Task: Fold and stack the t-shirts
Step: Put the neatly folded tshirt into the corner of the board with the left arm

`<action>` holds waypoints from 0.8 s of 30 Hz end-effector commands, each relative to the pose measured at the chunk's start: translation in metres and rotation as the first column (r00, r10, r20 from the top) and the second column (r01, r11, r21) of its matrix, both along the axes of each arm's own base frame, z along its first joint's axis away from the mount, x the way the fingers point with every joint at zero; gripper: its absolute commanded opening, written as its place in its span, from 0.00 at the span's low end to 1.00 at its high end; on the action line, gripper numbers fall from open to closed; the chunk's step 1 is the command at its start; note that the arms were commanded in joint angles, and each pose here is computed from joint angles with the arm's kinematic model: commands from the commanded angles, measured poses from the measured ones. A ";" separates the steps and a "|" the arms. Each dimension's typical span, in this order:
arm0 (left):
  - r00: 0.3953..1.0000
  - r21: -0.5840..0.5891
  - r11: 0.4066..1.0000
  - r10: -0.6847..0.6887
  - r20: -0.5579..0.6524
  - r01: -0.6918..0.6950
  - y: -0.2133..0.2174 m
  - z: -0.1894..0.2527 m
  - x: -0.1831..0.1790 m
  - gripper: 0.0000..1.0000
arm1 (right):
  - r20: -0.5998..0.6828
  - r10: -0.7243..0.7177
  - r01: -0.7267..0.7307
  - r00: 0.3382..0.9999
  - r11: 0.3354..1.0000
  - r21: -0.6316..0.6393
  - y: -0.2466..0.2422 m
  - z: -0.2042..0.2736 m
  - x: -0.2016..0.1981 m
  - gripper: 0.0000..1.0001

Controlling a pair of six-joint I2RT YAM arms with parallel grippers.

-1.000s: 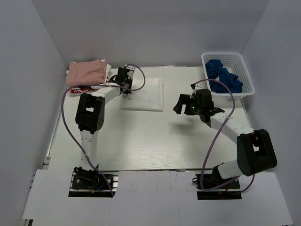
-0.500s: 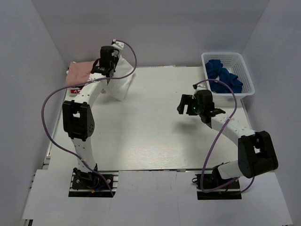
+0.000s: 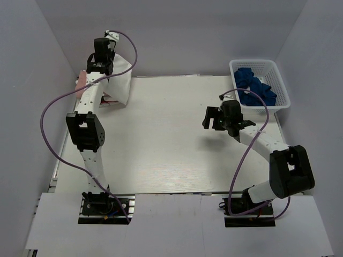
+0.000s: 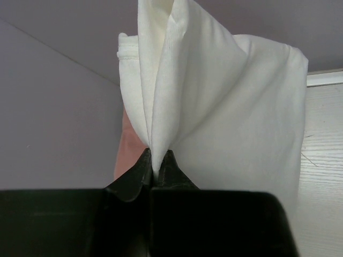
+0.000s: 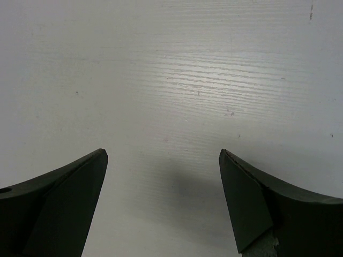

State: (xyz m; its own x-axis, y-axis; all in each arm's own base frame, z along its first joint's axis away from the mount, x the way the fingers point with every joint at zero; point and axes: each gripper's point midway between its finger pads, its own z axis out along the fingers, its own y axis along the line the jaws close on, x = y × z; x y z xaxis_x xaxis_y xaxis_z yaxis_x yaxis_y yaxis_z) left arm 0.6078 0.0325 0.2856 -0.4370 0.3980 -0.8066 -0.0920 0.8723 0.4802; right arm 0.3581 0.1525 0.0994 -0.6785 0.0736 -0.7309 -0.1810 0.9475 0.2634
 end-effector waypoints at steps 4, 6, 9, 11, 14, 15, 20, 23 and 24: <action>0.974 -0.063 0.993 0.111 0.199 -0.101 0.036 0.076 -0.006 0.00 | 0.026 0.008 -0.008 1.000 1.000 0.007 0.007 0.016 0.016 0.90; 0.962 -0.080 0.989 0.140 0.235 -0.124 0.050 0.086 -0.004 0.00 | 0.023 0.007 -0.008 1.000 1.000 0.008 0.008 0.016 0.018 0.90; 0.956 -0.111 0.986 0.146 0.256 -0.121 0.060 0.089 -0.003 0.00 | 0.002 0.026 -0.026 1.000 0.999 0.039 0.015 0.013 0.018 0.90; 0.959 -0.131 0.986 0.137 0.249 -0.106 0.062 0.080 0.002 0.00 | -0.002 0.037 -0.037 0.999 0.998 0.046 0.018 0.013 0.019 0.90; 0.961 -0.176 0.978 0.152 0.230 -0.113 0.073 0.056 0.014 0.00 | 0.012 0.032 -0.032 0.999 0.999 0.032 0.017 0.019 0.024 0.90; 0.960 -0.194 0.975 0.152 0.234 -0.107 0.076 0.054 0.019 0.00 | 0.014 0.030 -0.030 0.999 0.999 0.025 0.016 0.020 0.025 0.90; 0.966 -0.214 0.966 0.182 0.182 -0.142 0.095 0.007 0.035 0.00 | 0.035 0.028 -0.029 0.999 0.999 0.026 0.018 0.031 0.033 0.90; 0.954 -0.208 0.959 0.232 0.191 -0.191 0.117 -0.002 0.037 0.00 | 0.026 0.027 -0.027 0.999 0.999 0.025 0.019 0.029 0.035 0.90; 0.948 -0.204 0.954 0.257 0.187 -0.218 0.128 -0.009 0.036 0.00 | 0.020 0.027 -0.027 0.999 0.999 0.023 0.019 0.028 0.036 0.90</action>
